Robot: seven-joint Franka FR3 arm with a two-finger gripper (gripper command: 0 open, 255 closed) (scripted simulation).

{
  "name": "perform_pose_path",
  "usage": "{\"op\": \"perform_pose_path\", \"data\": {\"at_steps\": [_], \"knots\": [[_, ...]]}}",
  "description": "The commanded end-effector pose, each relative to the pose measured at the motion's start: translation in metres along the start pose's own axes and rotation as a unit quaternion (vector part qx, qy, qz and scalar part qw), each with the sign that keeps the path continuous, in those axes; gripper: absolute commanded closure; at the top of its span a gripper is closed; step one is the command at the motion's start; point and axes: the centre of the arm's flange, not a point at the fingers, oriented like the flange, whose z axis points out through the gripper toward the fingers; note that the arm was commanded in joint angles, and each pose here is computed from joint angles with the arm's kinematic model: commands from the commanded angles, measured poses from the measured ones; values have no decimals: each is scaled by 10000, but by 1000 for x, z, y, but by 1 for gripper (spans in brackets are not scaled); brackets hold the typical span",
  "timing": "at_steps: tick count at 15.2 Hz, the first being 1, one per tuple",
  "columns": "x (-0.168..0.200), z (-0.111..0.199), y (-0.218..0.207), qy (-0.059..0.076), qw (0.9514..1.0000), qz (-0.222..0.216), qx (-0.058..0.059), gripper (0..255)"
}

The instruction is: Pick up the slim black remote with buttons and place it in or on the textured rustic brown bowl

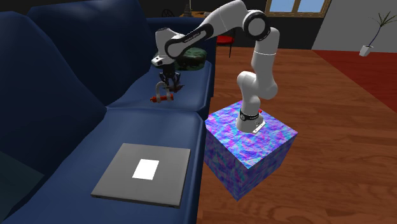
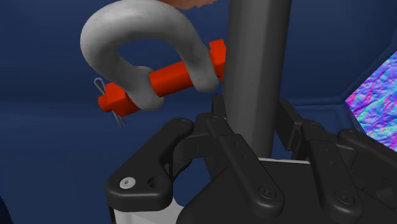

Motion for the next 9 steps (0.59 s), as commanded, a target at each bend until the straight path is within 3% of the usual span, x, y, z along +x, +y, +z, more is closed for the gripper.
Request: {"op": "perform_pose_path", "data": {"at_steps": [1,4,9], "knots": [[-27,2,5,-1,10000,-14,-3,255],[-65,4,15,-1,10000,-14,-3,255],[-69,26,17,-1,10000,-14,-3,255]]}}
